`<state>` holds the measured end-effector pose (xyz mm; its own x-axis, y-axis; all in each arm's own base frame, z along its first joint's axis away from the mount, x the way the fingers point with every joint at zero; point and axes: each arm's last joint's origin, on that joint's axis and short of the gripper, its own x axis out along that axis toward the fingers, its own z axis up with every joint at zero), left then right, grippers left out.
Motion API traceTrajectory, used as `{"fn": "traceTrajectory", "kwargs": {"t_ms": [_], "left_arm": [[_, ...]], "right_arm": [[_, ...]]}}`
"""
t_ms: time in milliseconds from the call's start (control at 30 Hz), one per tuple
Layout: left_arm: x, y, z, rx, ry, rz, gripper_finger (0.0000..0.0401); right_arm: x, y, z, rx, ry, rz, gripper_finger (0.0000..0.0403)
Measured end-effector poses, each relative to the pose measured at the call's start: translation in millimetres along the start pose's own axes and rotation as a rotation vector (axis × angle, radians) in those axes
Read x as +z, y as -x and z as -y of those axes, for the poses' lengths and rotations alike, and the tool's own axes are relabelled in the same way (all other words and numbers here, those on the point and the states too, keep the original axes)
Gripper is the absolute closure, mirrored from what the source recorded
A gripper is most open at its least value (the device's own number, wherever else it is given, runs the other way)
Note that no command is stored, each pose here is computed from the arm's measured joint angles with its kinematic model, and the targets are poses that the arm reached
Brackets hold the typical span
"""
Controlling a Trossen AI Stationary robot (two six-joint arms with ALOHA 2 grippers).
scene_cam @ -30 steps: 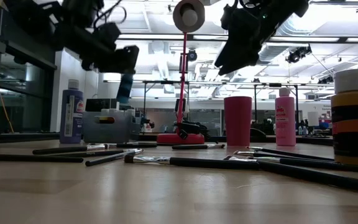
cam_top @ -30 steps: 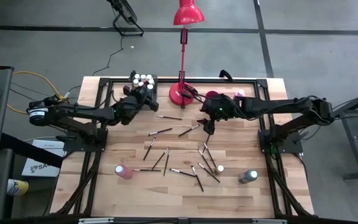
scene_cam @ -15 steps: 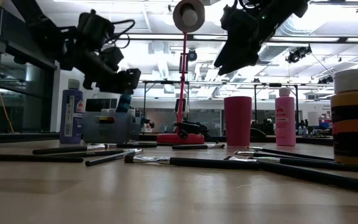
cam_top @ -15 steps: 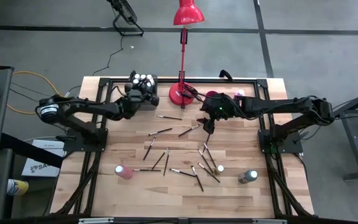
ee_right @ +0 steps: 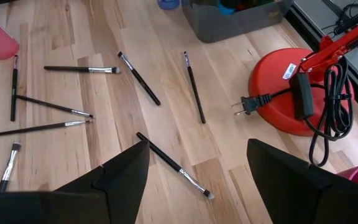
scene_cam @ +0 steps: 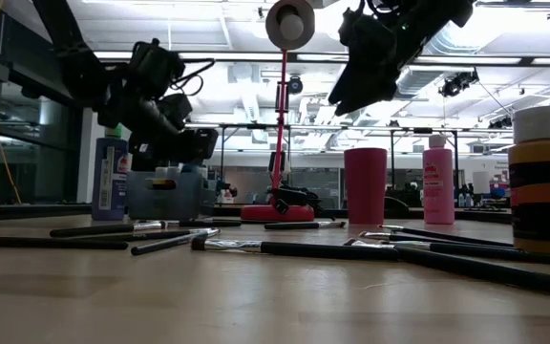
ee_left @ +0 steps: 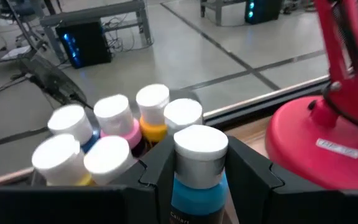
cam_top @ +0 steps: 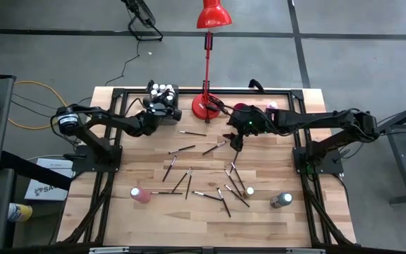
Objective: Pick & Place Paint Supplies
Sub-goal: Put the small light blue black paint bottle into the bin
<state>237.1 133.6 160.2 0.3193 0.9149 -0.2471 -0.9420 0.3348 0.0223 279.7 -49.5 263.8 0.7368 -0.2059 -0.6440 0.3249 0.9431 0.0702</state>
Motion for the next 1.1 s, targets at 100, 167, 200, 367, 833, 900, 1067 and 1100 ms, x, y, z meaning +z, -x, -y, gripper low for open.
{"fn": "traceTrajectory", "kwargs": {"t_ms": [100,167,200,367,833,900,1067,1100], "left_arm": [[-5,-2,0,0.019,0.018,-0.012,0.0287],[-8,-3,0,0.041,0.027,-0.014,0.0289],[-9,-4,0,0.053,0.027,-0.016,0.0289],[-12,-8,0,0.079,0.053,-0.003,0.0287],[-1,-25,-8,0.132,0.084,0.011,0.0286],[-1,-25,-8,0.133,0.078,0.005,0.0286],[-3,-25,-9,0.138,0.064,-0.009,0.0285],[-3,-25,-9,0.137,0.064,-0.009,0.0282]], "right_arm": [[0,0,0,0.000,0.000,0.003,0.0140],[0,0,0,0.000,0.000,0.002,0.0140],[0,0,0,0.001,0.000,0.002,0.0140],[0,0,0,0.001,0.000,0.001,0.0140],[0,0,0,0.000,0.000,0.000,0.0140],[0,0,0,0.000,0.000,0.000,0.0140],[0,0,0,0.000,0.000,0.000,0.0140],[0,0,0,0.000,0.000,0.000,0.0140]]}}
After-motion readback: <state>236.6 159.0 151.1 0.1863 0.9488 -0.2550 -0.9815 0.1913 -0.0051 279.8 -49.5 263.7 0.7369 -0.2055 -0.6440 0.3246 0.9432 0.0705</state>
